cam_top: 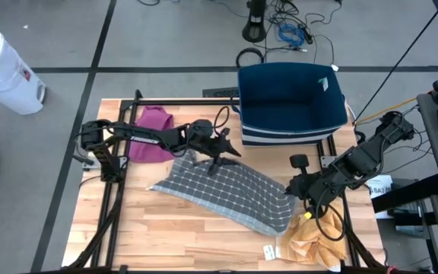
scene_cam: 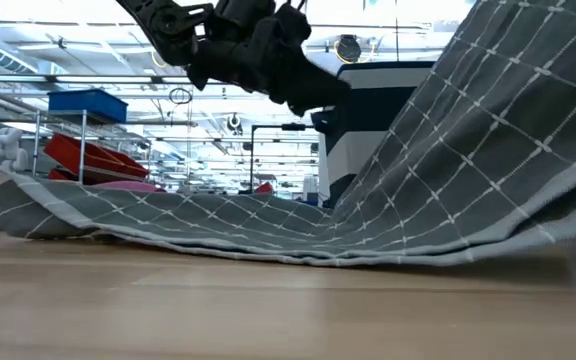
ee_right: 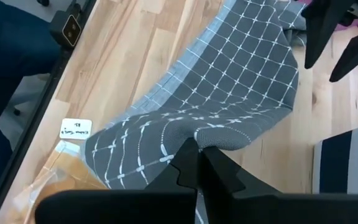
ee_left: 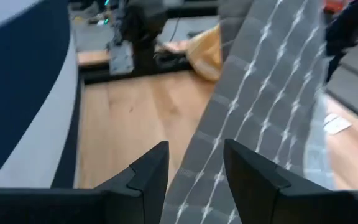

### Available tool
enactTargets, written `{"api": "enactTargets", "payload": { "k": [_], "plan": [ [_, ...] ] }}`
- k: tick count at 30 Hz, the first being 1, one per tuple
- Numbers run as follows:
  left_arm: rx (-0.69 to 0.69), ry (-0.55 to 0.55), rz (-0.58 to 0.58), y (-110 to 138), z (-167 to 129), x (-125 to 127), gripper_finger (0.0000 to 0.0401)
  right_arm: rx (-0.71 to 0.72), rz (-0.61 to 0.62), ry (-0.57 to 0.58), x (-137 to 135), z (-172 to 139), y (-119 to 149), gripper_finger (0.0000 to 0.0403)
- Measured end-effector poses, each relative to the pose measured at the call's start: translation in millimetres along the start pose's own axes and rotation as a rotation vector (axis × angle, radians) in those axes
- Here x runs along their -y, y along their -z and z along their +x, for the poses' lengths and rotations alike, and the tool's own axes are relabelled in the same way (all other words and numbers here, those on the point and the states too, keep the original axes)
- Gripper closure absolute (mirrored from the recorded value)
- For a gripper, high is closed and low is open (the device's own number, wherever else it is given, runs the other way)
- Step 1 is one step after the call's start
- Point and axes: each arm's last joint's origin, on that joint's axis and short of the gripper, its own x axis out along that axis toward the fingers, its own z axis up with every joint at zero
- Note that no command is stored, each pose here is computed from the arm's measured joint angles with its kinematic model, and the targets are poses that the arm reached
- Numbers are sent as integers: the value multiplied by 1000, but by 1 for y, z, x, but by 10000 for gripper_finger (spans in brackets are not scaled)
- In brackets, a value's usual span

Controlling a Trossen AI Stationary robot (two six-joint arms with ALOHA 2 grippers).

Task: Fold towel
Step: Fold the gray checkered towel

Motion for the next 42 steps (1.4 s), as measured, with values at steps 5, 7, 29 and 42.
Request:
{"api": "enactTargets", "payload": {
  "k": [5, 7, 29, 42],
  "plan": [
    [53, 68, -25, 5, 18, 0, 241, -2, -6, -1, -1, 2, -1, 403],
    [53, 67, -18, 5, 29, -3, 241, -1, -3, -3, -1, 3, -2, 403],
    [105, 368, 23, -20, 83, -24, 240, -64, -29, -40, -10, 18, -6, 403],
    [101, 399, 70, -26, 91, -8, 240, 69, -119, -48, -7, 20, -20, 403]
  ]
}}
